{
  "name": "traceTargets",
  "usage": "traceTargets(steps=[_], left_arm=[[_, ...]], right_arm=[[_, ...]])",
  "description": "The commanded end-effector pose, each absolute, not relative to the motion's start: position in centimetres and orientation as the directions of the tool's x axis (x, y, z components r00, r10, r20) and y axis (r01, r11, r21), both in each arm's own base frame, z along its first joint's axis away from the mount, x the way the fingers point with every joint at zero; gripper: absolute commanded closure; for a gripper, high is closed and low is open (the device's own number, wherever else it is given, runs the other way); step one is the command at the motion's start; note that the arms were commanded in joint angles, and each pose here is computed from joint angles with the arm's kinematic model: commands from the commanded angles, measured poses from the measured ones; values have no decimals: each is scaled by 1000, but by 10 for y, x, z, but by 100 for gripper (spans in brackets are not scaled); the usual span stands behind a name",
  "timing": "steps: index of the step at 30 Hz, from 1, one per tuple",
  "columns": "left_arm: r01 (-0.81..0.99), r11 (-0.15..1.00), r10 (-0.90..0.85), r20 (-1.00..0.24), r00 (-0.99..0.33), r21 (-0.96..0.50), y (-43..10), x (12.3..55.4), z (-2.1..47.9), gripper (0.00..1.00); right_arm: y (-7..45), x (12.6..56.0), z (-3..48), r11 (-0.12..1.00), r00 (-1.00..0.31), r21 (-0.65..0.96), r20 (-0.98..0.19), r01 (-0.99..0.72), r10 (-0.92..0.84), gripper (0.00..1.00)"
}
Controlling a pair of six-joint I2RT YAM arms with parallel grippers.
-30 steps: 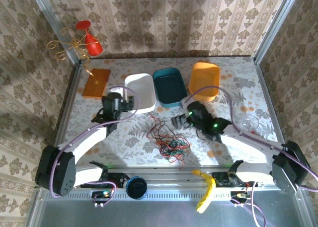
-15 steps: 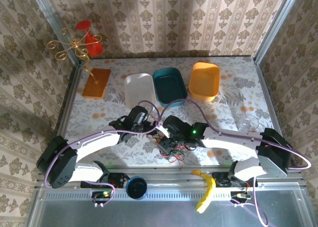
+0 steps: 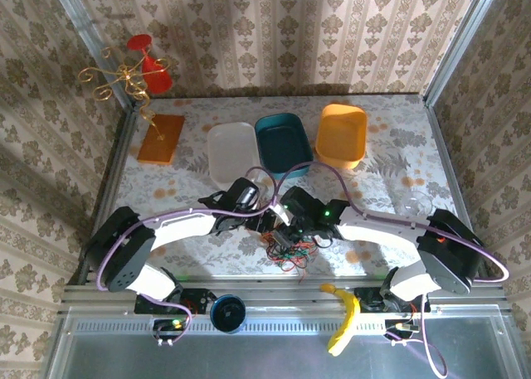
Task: Untangle the cables
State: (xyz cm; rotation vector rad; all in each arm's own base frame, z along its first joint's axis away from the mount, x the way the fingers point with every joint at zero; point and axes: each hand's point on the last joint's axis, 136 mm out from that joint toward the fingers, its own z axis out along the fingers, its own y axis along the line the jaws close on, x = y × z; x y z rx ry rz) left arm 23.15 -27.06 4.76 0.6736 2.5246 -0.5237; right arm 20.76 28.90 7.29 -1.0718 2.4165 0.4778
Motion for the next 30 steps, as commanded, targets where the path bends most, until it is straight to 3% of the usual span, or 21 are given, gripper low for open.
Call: traceTargets(steps=[1, 4, 6, 13, 20, 30], left_arm=[[602, 758, 400, -551, -732, -250, -290, 230, 58, 19], [614, 749, 415, -545, -728, -250, -294, 229, 57, 32], [619, 745, 420, -545, -726, -249, -296, 230, 58, 44], [635, 725, 444, -525, -727, -266, -302, 228, 54, 76], [638, 721, 442, -530, -724, -271, -310, 233, 56, 100], [644, 722, 375, -641, -670, -251, -312, 248, 115, 100]], right_arm=[[299, 202, 66, 620, -615, 195, -525, -760, -588, 67], [297, 205, 65, 629, -631, 210, -518, -748, -578, 86], [292, 209, 67, 649, -647, 216, -522, -730, -555, 90], [262, 229, 90, 732, -702, 261, -596, -630, -391, 92], [246, 237, 89, 788, -728, 243, -595, -567, -340, 94], [222, 244, 77, 863, -753, 188, -595, -470, -281, 90]])
